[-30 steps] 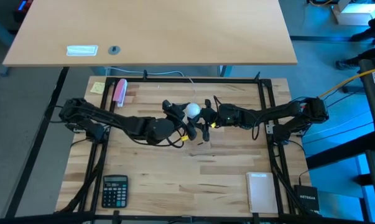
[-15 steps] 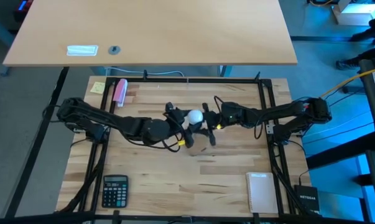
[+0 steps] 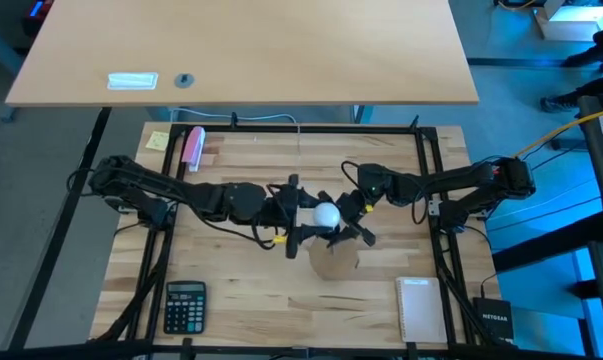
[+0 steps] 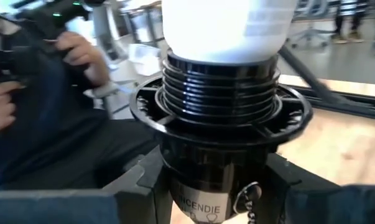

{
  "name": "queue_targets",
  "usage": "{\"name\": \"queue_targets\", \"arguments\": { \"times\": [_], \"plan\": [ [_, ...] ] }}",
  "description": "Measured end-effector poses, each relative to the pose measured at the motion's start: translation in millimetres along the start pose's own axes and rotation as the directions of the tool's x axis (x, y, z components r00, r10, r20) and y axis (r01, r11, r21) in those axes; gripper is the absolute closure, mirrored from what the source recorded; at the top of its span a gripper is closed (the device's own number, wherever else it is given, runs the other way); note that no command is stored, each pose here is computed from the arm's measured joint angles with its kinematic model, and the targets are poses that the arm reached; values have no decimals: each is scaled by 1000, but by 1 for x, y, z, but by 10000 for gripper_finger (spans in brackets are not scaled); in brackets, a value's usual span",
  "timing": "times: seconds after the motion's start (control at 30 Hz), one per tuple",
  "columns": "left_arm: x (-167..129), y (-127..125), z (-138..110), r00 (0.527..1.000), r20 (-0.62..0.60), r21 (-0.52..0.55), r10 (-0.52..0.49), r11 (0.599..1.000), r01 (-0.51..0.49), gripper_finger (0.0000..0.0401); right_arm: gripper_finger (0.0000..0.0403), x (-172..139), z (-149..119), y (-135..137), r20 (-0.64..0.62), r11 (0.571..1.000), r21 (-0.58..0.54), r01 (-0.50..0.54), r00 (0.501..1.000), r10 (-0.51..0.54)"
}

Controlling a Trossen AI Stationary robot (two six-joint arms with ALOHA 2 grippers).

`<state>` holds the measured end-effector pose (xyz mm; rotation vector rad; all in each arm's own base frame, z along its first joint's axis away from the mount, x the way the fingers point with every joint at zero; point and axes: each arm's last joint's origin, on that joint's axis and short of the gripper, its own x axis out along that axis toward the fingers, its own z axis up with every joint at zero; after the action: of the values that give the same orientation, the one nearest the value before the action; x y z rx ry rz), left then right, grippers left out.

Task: Screw lightbulb
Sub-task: Insert the white lightbulb into the brown lamp

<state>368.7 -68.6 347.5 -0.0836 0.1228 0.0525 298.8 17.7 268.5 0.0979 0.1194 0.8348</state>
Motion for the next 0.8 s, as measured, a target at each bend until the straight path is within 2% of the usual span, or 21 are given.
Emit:
{"name": "queue_targets", "arguments": {
  "times": [0.13, 0.23, 0.33, 0.47, 0.6, 0.7, 0.8],
  "plan": [
    [1, 0, 3, 995, 22, 52, -98, 994, 96, 174, 254, 8, 6, 7, -12, 997, 18, -71, 997, 72],
    [2, 1, 6, 978, 47, 103, -204, 975, 199, 174, 254, 15, 9, 11, -24, 991, 24, -135, 991, 135],
    [2, 3, 6, 970, 48, 126, -240, 964, 232, 174, 254, 18, 10, 13, -26, 988, 24, -151, 988, 151],
    [2, 4, 6, 974, 47, 127, -220, 969, 213, 168, 254, 17, 10, 13, -32, 989, 14, -145, 989, 146],
    [2, 5, 6, 981, 43, 92, -188, 979, 184, 120, 254, 17, 9, 12, -40, 994, 12, -111, 993, 112],
    [-1, 8, 4, 992, 16, 78, -129, 989, 127, 86, 254, 17, 12, 10, -26, 998, -22, -61, 998, 60],
    [-7, 9, 6, 995, -5, 64, -103, 993, 103, 65, 254, 14, 16, 8, -12, 1000, -26, -14, 1000, 14]
  ]
}}
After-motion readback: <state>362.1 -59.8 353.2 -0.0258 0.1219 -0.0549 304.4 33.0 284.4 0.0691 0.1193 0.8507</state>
